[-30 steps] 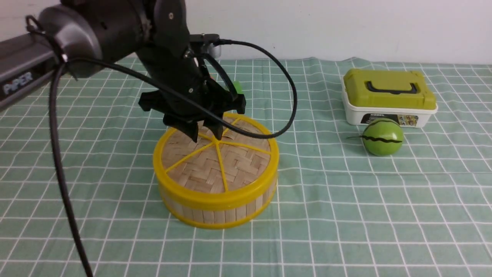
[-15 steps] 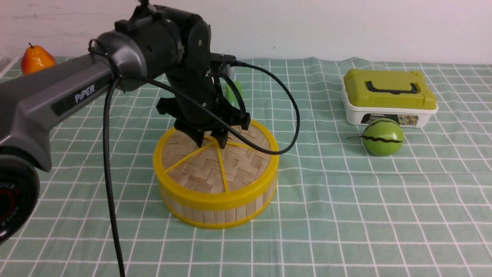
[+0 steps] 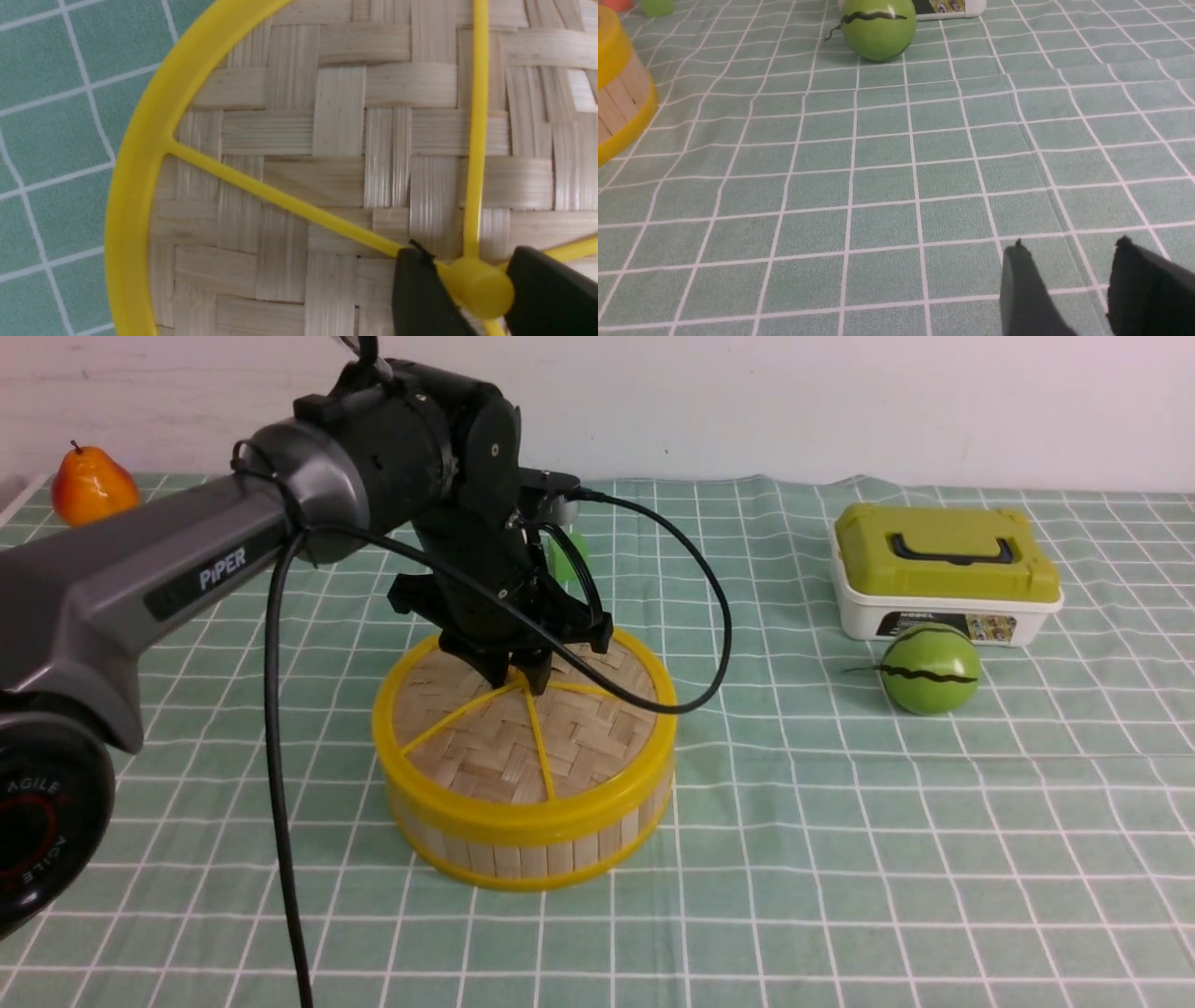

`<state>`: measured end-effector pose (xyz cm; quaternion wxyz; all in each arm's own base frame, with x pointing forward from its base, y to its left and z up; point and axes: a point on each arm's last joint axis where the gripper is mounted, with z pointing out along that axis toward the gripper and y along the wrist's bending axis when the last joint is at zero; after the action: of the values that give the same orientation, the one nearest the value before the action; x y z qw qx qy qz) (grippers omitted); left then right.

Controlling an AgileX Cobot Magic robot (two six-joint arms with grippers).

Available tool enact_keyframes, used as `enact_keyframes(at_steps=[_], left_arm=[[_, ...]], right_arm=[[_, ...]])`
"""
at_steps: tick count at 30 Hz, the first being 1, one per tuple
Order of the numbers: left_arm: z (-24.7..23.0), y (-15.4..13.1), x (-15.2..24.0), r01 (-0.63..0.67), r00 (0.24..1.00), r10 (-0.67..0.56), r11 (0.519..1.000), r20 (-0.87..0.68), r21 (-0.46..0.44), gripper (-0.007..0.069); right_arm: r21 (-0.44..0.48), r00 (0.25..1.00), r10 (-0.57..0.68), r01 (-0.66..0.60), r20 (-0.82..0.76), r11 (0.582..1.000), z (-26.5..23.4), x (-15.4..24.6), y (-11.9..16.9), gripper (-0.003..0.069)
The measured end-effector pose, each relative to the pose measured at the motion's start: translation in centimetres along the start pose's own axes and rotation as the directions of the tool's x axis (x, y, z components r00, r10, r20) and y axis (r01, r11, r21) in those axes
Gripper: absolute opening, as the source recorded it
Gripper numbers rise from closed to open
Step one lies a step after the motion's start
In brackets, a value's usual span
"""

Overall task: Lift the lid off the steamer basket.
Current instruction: Use the left arm to lift the lid of the steamer

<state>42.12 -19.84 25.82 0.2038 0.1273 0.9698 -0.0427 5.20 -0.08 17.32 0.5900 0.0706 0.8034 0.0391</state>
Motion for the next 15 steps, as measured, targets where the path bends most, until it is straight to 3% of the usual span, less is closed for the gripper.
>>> enact_keyframes(at_steps=[5,15], left_arm=[[-0.1,-0.2,0.0,-0.006,1.0,0.006,1.0,0.003,0.003,0.0111],[-3.4,0.3,-0.5,-0.015,0.999,0.016,1.0,0.041,-0.026,0.0112]], right_arm=[[0.0,1.0,0.0,0.0,0.0,1.0,0.0,0.0,0.0,0.0241],[0.0,1.0,0.0,0.0,0.0,1.0,0.0,0.0,0.0,0.0241]])
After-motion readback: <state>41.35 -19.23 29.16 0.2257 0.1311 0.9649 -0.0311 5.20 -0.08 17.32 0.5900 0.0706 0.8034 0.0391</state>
